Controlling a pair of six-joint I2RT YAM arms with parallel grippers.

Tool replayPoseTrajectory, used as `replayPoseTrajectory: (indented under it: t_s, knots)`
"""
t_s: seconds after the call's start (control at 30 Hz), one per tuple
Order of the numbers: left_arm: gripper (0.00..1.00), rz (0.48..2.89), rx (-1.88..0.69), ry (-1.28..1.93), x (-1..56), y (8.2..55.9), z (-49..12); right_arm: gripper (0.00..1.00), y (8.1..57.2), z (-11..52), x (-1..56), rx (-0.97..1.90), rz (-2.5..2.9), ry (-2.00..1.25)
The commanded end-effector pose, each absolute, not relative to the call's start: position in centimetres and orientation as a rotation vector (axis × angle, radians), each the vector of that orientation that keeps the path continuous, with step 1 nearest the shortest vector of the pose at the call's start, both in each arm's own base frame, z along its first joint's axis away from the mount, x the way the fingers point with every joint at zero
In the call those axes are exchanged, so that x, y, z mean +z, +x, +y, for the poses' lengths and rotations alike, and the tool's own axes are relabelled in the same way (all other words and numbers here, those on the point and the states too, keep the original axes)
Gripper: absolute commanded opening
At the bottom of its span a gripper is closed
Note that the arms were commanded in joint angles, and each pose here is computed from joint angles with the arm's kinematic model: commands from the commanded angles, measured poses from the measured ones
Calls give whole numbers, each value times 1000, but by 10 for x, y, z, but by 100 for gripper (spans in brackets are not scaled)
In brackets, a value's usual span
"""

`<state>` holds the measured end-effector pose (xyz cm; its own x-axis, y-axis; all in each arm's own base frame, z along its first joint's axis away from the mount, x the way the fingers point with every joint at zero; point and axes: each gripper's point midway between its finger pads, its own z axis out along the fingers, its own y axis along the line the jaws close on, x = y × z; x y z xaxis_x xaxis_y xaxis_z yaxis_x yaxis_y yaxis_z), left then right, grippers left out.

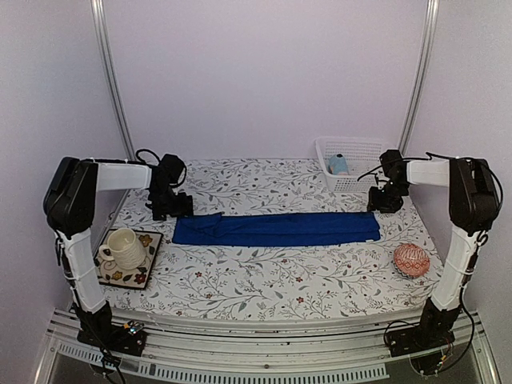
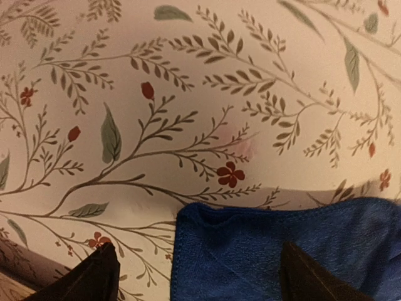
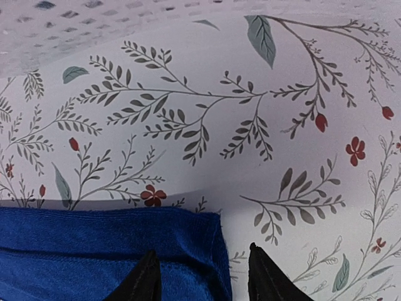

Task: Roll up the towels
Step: Fold the towel at the center of the board.

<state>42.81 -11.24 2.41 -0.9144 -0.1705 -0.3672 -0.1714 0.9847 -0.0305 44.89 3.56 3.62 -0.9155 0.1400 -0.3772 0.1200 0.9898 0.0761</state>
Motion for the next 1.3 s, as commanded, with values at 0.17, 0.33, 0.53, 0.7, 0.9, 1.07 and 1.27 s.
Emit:
replayPoseTrajectory:
  t_s: [0.17, 0.33, 0.53, 0.7, 0.9, 1.07, 1.27]
  knots:
    - [97, 2557, -90, -263, 116, 457, -124, 49, 435, 44, 89, 178, 2659, 187]
    - [92, 2574, -154, -173, 123, 462, -168, 49, 432, 48, 86, 202, 2665, 189]
    - [88, 2629, -125, -37, 103, 462, -220, 48, 431, 51, 86, 219, 2665, 179]
    - [84, 2657, 2, 84, 88, 454, -243, 48, 431, 56, 88, 235, 2660, 159]
    - [72, 2667, 141, 139, 64, 446, -245, 48, 431, 63, 89, 261, 2655, 132]
    - [65, 2678, 163, 194, 49, 440, -260, 48, 427, 65, 86, 267, 2658, 111]
    - [57, 2697, 222, 199, 35, 431, -256, 48, 425, 67, 91, 281, 2644, 99]
